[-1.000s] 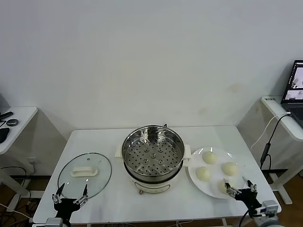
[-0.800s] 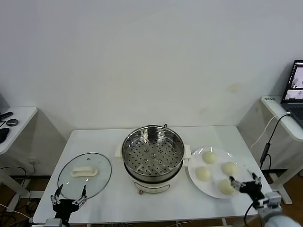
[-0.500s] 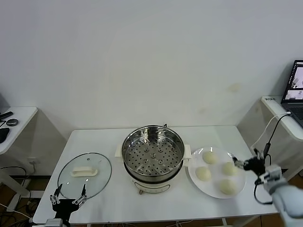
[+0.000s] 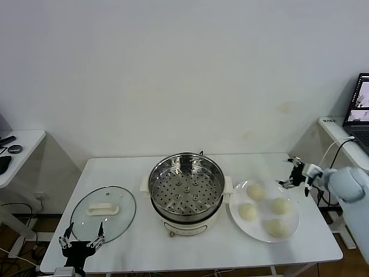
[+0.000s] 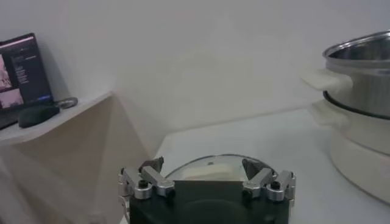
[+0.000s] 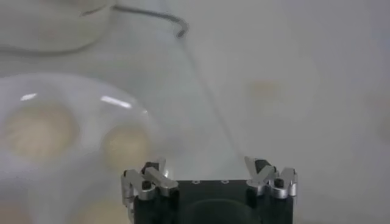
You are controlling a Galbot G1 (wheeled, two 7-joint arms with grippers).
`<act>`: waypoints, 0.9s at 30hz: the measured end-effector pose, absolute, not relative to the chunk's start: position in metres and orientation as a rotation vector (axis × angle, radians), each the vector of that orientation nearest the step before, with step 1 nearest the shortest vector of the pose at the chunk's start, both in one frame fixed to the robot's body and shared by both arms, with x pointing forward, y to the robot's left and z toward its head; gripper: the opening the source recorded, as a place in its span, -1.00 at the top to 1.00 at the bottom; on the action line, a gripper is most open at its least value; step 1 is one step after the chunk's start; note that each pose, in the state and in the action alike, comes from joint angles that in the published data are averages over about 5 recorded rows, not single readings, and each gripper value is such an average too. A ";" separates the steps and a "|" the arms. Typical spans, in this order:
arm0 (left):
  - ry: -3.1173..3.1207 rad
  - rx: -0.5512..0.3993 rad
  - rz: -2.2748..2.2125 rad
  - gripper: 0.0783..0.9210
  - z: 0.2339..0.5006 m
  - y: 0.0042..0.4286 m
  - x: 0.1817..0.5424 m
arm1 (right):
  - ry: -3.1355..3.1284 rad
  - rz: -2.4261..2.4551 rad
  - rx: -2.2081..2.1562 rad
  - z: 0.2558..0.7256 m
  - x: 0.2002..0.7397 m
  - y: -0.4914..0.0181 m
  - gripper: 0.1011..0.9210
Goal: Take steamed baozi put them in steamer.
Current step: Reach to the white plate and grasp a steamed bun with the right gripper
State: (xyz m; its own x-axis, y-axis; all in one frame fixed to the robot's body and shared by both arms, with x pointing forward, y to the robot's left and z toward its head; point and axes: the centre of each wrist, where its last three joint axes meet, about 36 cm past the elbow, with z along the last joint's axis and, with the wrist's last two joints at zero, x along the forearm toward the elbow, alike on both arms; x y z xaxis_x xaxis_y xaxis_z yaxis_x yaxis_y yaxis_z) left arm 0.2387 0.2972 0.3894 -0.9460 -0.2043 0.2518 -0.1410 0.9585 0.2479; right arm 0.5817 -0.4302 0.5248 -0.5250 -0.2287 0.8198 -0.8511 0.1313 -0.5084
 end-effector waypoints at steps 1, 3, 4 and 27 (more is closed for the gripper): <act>-2.833 0.258 -0.329 -0.77 0.390 0.297 0.238 | -1.807 1.430 1.065 0.524 0.588 -0.426 -0.76; -2.834 0.264 -0.329 -0.77 0.391 0.297 0.238 | -1.739 1.452 1.112 0.520 0.598 -0.419 -0.76; -2.834 0.266 -0.329 -0.77 0.391 0.298 0.237 | -1.709 1.460 1.132 0.518 0.603 -0.416 -0.76; -2.813 0.276 -0.327 -0.77 0.387 0.294 0.231 | -1.410 1.450 1.300 0.463 0.648 -0.377 -0.76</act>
